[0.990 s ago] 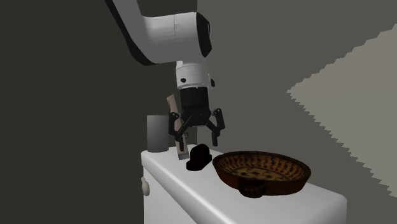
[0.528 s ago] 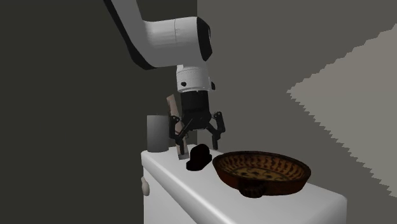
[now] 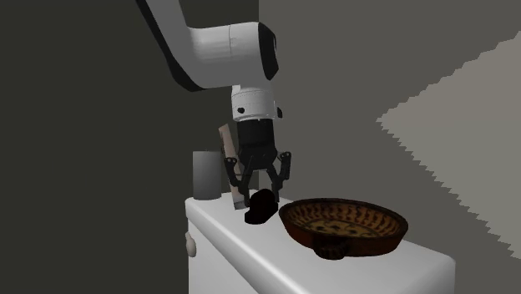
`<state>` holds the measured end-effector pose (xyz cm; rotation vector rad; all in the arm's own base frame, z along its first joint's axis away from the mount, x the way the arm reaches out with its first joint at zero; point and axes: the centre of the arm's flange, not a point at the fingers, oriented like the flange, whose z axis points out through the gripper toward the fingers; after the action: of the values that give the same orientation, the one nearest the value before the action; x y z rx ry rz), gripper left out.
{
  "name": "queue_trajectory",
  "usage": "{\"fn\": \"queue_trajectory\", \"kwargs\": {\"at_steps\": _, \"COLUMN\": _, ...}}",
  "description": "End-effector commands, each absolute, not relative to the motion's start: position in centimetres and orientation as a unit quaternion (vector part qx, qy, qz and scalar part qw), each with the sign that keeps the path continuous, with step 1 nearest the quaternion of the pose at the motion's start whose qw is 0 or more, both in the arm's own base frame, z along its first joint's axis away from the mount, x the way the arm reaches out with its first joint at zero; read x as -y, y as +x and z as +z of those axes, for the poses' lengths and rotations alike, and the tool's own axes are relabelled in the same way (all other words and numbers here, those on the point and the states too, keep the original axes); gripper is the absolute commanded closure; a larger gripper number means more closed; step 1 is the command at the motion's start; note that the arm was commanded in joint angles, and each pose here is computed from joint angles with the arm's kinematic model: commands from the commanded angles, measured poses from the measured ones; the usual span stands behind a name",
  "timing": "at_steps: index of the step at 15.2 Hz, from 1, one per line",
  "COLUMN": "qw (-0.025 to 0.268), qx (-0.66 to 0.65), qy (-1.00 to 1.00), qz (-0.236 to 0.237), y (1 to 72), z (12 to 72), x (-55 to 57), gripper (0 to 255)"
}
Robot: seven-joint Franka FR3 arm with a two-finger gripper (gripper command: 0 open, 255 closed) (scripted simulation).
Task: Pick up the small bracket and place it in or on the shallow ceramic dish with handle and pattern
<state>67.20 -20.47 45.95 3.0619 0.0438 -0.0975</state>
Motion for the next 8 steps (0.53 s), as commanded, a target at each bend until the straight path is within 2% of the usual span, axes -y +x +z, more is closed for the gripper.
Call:
{"fn": "queue_trajectory", "kwargs": {"at_steps": 1, "qw": 0.039, "qx": -0.014, "qy": 0.999, "qz": -0.032, "y": 67.2, "z": 46.0, "x": 20.5, "gripper": 255}}
{"fn": "queue_trajectory", "kwargs": {"at_steps": 8, "qw": 0.039, "qx": -0.014, "qy": 0.999, "qz": -0.032, "y": 67.2, "z": 48.6, "x": 20.5, "gripper": 255}}
